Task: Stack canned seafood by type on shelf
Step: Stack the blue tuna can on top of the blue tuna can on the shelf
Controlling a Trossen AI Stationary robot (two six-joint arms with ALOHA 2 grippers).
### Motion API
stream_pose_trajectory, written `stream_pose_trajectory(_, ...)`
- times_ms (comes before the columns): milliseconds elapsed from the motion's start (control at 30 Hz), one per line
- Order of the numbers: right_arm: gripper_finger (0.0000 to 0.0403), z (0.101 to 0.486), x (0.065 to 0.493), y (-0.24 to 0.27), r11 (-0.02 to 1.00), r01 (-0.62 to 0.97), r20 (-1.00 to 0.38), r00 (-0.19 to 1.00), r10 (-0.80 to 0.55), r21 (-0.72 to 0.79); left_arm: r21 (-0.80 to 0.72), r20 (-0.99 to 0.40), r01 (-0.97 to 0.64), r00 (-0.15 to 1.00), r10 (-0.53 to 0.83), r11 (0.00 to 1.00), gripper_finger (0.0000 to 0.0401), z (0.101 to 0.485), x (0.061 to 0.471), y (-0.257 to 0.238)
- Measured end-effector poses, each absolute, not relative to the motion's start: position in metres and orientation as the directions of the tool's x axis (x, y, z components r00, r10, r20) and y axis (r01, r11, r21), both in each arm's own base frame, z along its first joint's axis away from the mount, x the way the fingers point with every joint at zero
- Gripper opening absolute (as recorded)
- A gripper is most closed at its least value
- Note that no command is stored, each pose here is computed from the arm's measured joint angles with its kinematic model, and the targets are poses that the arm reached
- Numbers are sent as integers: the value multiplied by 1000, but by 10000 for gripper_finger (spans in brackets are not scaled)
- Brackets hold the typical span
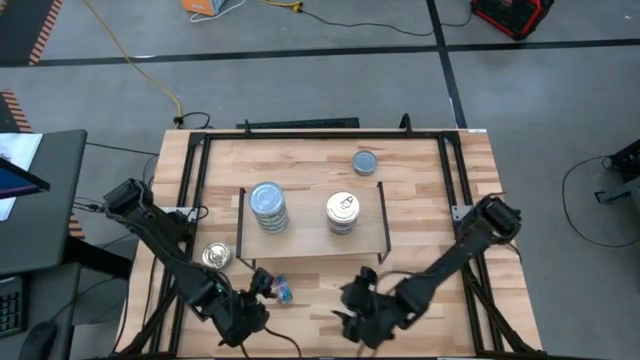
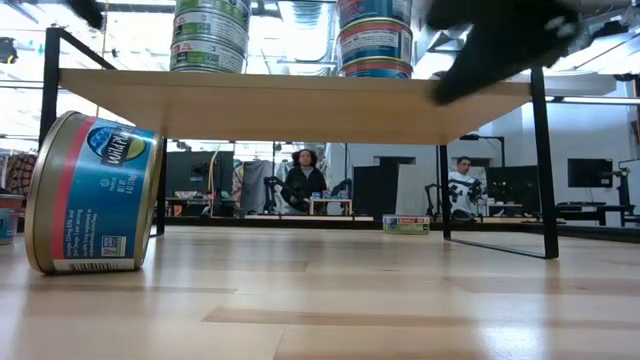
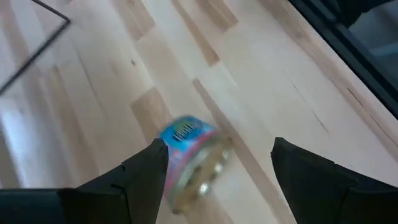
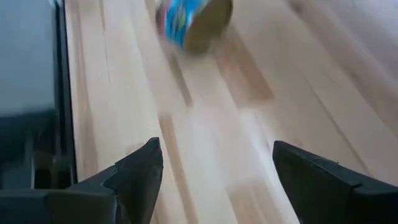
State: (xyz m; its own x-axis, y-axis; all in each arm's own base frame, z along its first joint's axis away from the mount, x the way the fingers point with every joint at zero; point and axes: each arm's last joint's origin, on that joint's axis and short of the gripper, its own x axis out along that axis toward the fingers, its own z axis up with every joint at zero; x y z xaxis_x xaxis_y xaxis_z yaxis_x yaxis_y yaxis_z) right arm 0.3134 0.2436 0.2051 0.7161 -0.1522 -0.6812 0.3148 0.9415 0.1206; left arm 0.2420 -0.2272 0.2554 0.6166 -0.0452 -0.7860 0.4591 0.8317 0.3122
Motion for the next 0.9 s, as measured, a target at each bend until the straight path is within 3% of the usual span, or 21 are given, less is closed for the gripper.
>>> stream_pose_trajectory(500, 327, 203, 283, 254, 946, 322, -741, 644, -189, 38, 181, -826, 572, 530, -192, 800, 275, 264, 290, -182)
stream_pose_trajectory(700, 327, 202, 267, 261, 927, 372, -757, 617, -214, 42, 151, -866, 641, 453, -212, 752, 275, 244, 307, -188)
stream_pose_trajectory(900, 327, 204, 268, 262, 926, 376, -716, 657, -236, 40, 115, -905, 710, 363, -222, 694, 275, 248, 331, -202)
